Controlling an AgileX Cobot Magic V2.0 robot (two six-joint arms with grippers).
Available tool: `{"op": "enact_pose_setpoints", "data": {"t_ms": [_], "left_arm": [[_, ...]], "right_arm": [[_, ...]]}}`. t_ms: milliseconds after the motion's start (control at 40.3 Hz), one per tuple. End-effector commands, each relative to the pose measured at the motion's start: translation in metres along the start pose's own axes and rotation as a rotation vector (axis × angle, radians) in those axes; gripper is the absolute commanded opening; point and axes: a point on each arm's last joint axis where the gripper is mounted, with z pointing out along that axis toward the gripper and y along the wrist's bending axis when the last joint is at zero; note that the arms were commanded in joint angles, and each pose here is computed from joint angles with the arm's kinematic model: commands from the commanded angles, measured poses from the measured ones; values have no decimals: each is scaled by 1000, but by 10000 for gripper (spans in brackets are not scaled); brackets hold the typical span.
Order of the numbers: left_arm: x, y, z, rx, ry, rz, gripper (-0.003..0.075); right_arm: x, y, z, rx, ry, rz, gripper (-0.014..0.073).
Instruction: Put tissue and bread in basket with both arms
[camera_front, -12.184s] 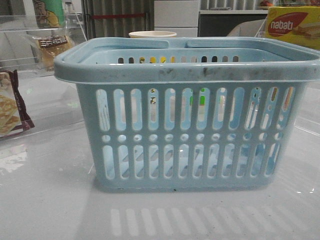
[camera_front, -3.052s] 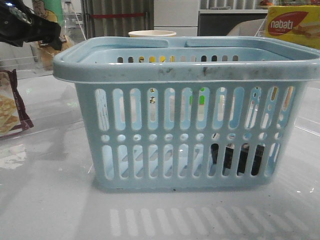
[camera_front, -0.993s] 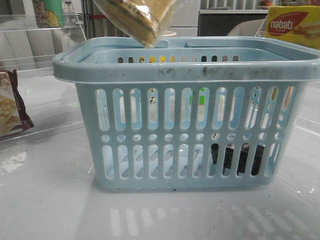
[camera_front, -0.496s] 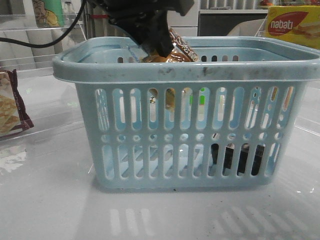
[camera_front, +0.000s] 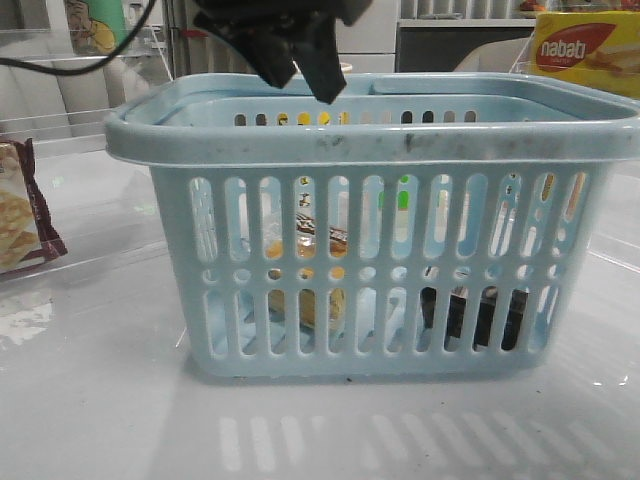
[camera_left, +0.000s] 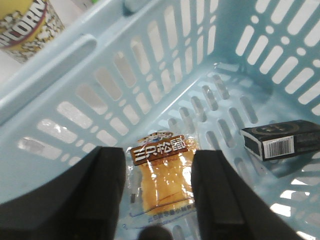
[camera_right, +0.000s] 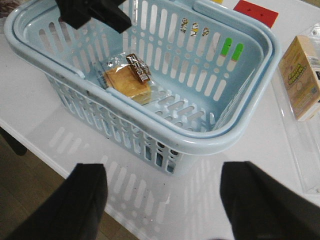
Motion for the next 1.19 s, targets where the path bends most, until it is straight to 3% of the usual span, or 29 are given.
{"op": "enact_pose_setpoints", "data": {"t_ms": [0, 248, 546, 893, 1166], "left_arm": [[-21, 3, -62, -26, -188, 9, 384], [-6, 5, -146, -38, -260, -1, 384], [68, -3, -206, -27, -333, -17, 384], [165, -14, -234, -25, -399, -25, 384], [198, -20, -229, -3, -398, -42, 384]], "right_arm": [[-13, -1, -5, 12, -97, -13, 570], [-13, -1, -5, 12, -97, -13, 570], [-13, -1, -5, 12, -97, -13, 570], [-13, -1, -5, 12, -97, -13, 570], [-10, -1, -5, 6, -64, -6, 570]]}}
